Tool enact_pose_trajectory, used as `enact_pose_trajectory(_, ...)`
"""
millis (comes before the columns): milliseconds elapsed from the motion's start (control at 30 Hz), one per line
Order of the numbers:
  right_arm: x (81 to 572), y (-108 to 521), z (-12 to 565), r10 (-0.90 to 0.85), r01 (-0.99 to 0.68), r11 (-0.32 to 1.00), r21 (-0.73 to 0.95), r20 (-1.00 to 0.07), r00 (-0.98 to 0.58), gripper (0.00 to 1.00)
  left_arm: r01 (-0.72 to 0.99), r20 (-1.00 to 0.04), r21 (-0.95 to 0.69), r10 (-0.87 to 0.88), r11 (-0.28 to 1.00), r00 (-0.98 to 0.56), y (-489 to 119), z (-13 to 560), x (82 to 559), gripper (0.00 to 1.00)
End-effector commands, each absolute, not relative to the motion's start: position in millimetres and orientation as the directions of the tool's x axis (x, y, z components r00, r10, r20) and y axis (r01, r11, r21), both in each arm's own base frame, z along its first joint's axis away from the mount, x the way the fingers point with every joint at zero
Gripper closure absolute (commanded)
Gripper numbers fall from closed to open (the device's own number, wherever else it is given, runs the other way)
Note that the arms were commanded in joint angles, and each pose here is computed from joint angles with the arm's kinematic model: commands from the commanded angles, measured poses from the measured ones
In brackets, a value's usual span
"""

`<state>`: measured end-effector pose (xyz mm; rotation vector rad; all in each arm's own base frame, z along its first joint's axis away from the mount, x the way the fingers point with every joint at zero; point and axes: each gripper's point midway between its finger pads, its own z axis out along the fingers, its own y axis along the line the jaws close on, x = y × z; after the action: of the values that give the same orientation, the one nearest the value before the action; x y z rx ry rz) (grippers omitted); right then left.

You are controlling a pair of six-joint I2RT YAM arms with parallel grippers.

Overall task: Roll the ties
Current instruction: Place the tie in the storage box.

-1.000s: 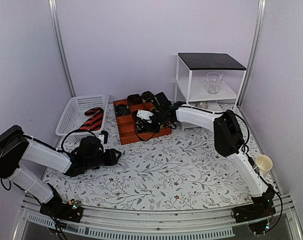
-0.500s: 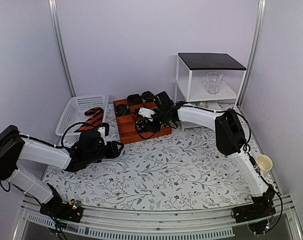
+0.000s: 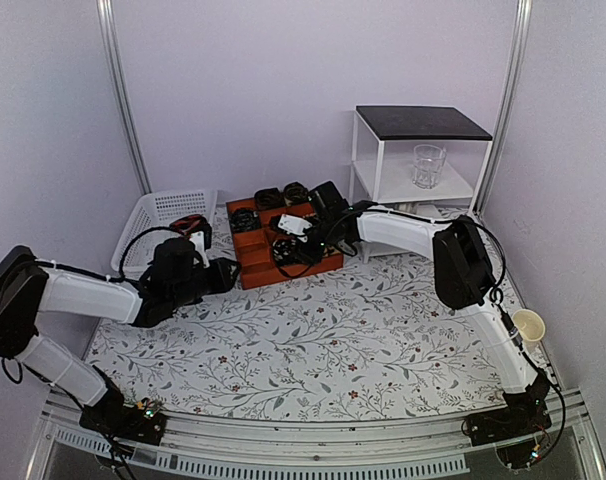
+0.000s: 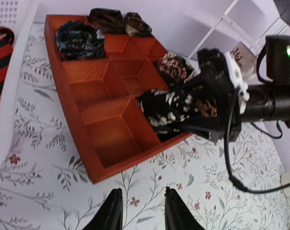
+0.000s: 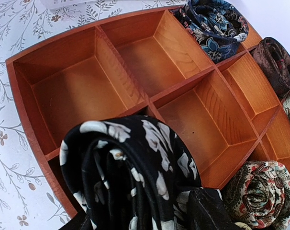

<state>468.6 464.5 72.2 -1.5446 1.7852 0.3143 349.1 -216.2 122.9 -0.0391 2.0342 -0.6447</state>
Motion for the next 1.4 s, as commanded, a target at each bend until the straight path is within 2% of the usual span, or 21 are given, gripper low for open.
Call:
enact_pose_trajectory(0, 448.2, 456.2, 74.6, -0.77, -0.952, 0.214, -0.219, -0.637, -0.026, 0.43, 0.31, -0.822, -0.489, -0.311, 0.815, -0.478, -231.9, 151.7, 382.0, 0.74)
enact_pose_trajectory(267, 446.7, 459.3, 69.8, -0.76, -0.956, 0.209, -0.204, -0.649, -0.027, 0.43, 0.409, -0.795, -0.574, -0.36, 0.709, -0.489, -261.4, 152.7, 418.0, 0.86)
enact_pose_trajectory(433, 447.3, 460.4, 69.4, -0.755, -0.956, 0.207, -0.206, -0.655, -0.022, 0.43, 0.471, -0.776, -0.617, -0.386, 0.631, -0.499, -274.6, 153.9, 429.3, 1.0)
enact_pose_trajectory(700, 447.2, 461.7, 68.3, -0.752, -0.957, 0.206, -0.206, -0.659, -0.02, 0.43, 0.531, -0.747, -0.661, -0.395, 0.53, -0.535, -292.1, 152.2, 435.5, 1.0)
enact_pose_trajectory(1067, 445.4, 460.1, 73.5, -0.751, -0.955, 0.212, -0.208, -0.66, -0.022, 0.43, 0.472, -0.698, -0.7, -0.376, 0.536, -0.609, -296.8, 90.1, 457.3, 1.0)
enact_pose_trajectory(1367, 440.7, 457.0, 94.6, -0.744, -0.947, 0.21, -0.242, -0.668, 0.006, 0.31, 0.447, -0.688, -0.705, -0.38, 0.55, -0.618, -292.7, 75.7, 468.5, 1.0)
